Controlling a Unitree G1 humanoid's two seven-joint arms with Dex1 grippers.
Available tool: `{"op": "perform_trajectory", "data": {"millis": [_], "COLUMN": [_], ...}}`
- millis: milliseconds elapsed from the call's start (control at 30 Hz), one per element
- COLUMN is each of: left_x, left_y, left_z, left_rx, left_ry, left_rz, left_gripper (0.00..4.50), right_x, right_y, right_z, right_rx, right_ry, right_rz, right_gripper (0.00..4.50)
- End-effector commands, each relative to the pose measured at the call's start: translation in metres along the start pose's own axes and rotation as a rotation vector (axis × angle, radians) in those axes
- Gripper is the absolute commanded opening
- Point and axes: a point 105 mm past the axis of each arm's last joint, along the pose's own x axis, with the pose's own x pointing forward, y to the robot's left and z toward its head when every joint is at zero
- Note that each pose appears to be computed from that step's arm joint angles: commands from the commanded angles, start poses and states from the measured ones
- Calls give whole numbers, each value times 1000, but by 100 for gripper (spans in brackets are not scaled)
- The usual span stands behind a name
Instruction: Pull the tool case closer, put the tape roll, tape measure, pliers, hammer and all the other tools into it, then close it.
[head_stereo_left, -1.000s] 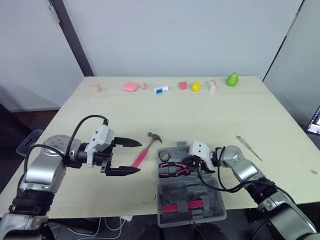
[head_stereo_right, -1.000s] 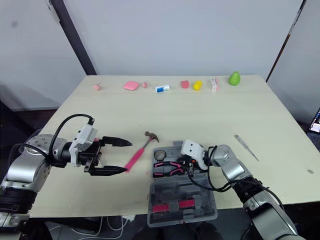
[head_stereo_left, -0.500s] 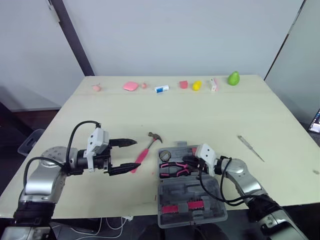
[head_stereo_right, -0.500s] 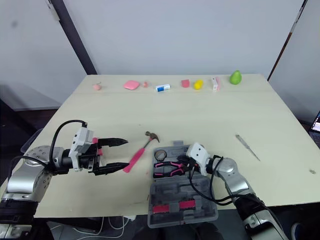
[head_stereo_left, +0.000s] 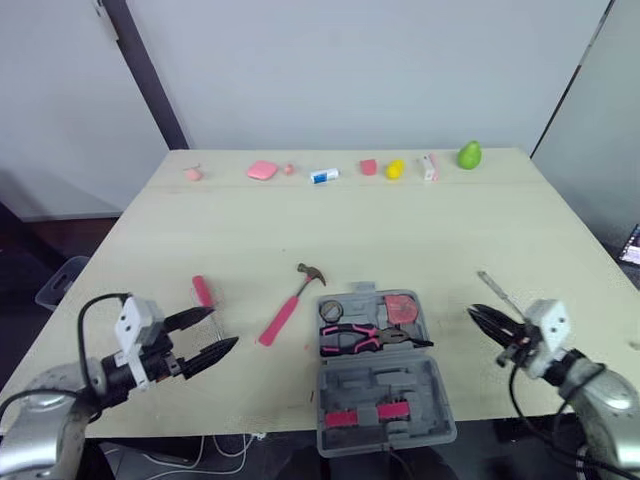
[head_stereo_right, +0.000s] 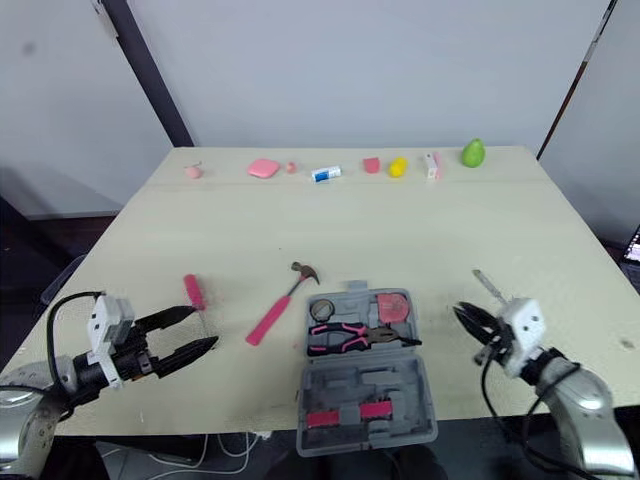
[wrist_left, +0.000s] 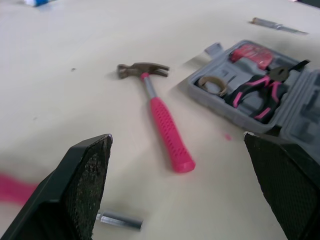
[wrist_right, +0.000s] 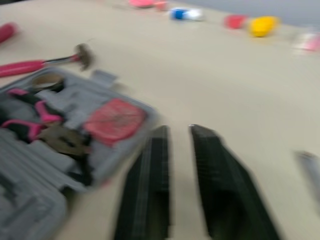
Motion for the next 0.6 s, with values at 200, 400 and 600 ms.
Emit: {"op": "perform_trajectory", "data": {"millis": [200, 400, 600], "left_x": [-66, -87, -70], "left_y": [25, 27, 19], "left_z": [-47, -67, -58], "left_rx": [-69, -77, -60], "left_ry": [37, 79, 53], "left_rz": [339, 422, 319], "left_gripper": [450, 450, 450], "right_x": [-103, -145, -137], "right_y": [-24, -24, -29], "right_z": [-23, -50, -47], "right_rx": [118, 168, 119], "right_ry": [77, 167, 171], "right_rz": [-358, -486, -440], "right_gripper": [446, 446, 446]}}
